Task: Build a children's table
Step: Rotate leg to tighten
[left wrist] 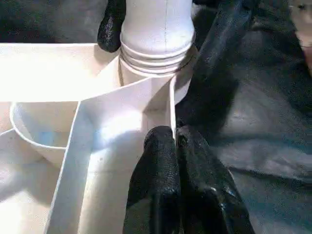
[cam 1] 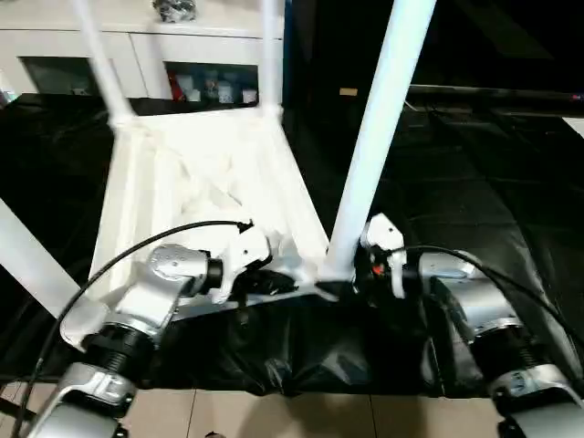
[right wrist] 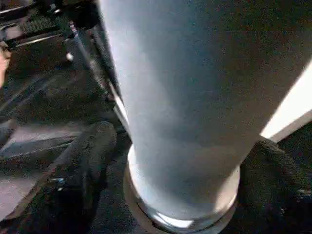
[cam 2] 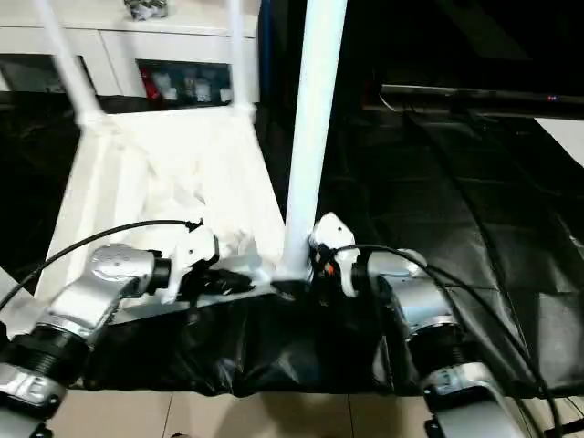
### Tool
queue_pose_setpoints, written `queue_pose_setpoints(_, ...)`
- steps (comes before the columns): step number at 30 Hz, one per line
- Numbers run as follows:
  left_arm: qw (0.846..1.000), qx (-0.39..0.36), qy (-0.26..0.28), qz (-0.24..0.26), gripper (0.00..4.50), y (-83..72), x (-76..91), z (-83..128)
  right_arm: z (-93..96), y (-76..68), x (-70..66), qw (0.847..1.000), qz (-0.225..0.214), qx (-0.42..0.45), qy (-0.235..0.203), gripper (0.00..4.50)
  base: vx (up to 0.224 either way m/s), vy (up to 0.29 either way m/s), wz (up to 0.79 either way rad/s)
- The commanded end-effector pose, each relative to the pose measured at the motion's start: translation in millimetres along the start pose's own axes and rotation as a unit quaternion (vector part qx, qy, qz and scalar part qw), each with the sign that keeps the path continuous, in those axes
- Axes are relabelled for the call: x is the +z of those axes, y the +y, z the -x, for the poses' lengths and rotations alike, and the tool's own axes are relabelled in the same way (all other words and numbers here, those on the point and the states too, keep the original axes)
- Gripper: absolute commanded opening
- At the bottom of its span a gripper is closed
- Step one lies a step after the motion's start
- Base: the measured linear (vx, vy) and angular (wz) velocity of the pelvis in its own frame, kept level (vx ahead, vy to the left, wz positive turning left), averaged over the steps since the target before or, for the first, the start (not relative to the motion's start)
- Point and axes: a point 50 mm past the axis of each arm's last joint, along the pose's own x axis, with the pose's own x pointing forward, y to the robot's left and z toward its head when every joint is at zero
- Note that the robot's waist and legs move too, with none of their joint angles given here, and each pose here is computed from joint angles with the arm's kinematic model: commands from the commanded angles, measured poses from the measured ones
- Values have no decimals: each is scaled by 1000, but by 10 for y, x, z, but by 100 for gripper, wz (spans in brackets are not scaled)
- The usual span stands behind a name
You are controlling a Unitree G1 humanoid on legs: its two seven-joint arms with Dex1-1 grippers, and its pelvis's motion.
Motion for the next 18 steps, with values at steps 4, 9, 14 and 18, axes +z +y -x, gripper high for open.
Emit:
queue_pose_setpoints(4, 999, -45, -4, -17, 0, -62, 77, -44, -41, 34, 71, 999, 29, 44, 10, 312, 0, 0, 0)
queue_pose_setpoints(9, 999, -49, -2, -15, 0, -74, 65, -31, -55, 49, 68, 998, 36, 52, 15, 282, 0, 0, 0)
queue_pose_setpoints(14, 1000, -18, 0, -17, 0, -46, 44, -33, -116, 66, 34, 999, 39, 28, 6, 272, 0, 0, 0)
queue_pose_setpoints(18, 1000, 28, -8, -9, 0, 9, 76, -90, -214, 48, -1, 999, 14, -37, -15, 270, 0, 0, 0)
